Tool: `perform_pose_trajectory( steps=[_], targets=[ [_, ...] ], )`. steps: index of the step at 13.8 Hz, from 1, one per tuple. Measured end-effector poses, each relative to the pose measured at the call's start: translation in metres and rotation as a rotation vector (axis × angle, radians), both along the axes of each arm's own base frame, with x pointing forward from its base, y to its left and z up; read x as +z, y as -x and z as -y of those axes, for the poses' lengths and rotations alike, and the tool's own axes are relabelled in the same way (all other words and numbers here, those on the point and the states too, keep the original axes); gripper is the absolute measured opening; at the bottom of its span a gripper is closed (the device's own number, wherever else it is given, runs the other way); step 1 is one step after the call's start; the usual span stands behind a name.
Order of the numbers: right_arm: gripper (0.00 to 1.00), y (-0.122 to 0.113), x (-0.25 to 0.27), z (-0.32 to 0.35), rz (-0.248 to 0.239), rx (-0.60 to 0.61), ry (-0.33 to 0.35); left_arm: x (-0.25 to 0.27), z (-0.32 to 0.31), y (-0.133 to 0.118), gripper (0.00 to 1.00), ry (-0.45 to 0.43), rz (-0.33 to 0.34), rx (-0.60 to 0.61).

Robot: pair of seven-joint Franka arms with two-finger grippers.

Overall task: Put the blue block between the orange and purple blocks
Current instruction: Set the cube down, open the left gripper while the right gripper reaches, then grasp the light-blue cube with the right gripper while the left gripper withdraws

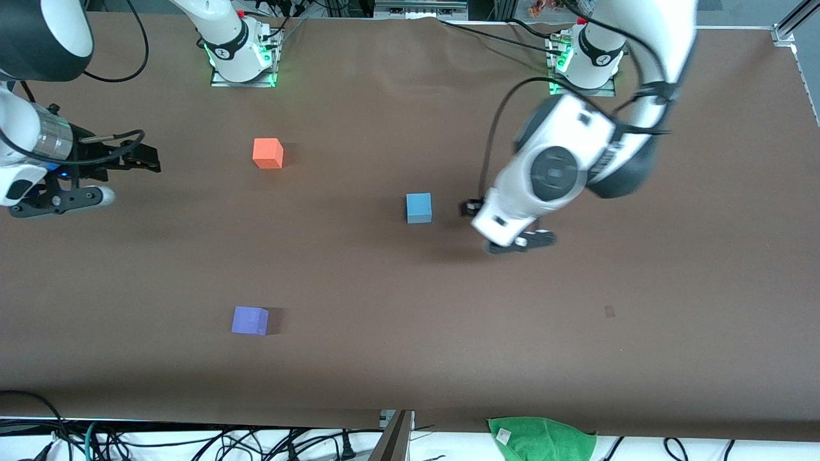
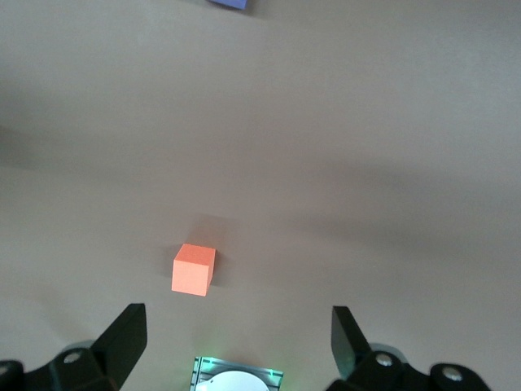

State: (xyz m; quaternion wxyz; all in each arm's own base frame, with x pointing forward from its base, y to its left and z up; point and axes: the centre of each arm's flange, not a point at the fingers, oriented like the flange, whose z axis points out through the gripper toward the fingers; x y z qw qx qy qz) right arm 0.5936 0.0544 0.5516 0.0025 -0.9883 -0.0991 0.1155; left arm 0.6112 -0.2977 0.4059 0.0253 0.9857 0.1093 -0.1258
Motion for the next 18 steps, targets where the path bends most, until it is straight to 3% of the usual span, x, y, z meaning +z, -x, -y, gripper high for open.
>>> perform_pose_trajectory(
  steps=[4,7,9,14,18],
  targets=[
    [1.00,-0.005,-0.015,-0.029,0.000,0.046,-0.002,0.049,-0.131,-0.038,1.00,0.007,0.065,0.167],
    [1.00,-0.015,-0.037,-0.086,0.049,0.079,-0.004,0.075,-0.211,-0.047,1.00,0.005,0.099,0.275],
    [1.00,-0.017,-0.054,-0.132,0.082,0.068,-0.013,0.081,-0.232,-0.047,1.00,0.001,0.108,0.287],
    [1.00,-0.003,-0.101,-0.249,0.138,-0.032,-0.015,0.095,-0.243,-0.005,1.00,-0.017,0.089,0.074],
    [1.00,0.014,-0.153,-0.332,0.197,-0.106,-0.033,0.117,-0.272,0.043,1.00,-0.032,0.105,0.024]
  ],
)
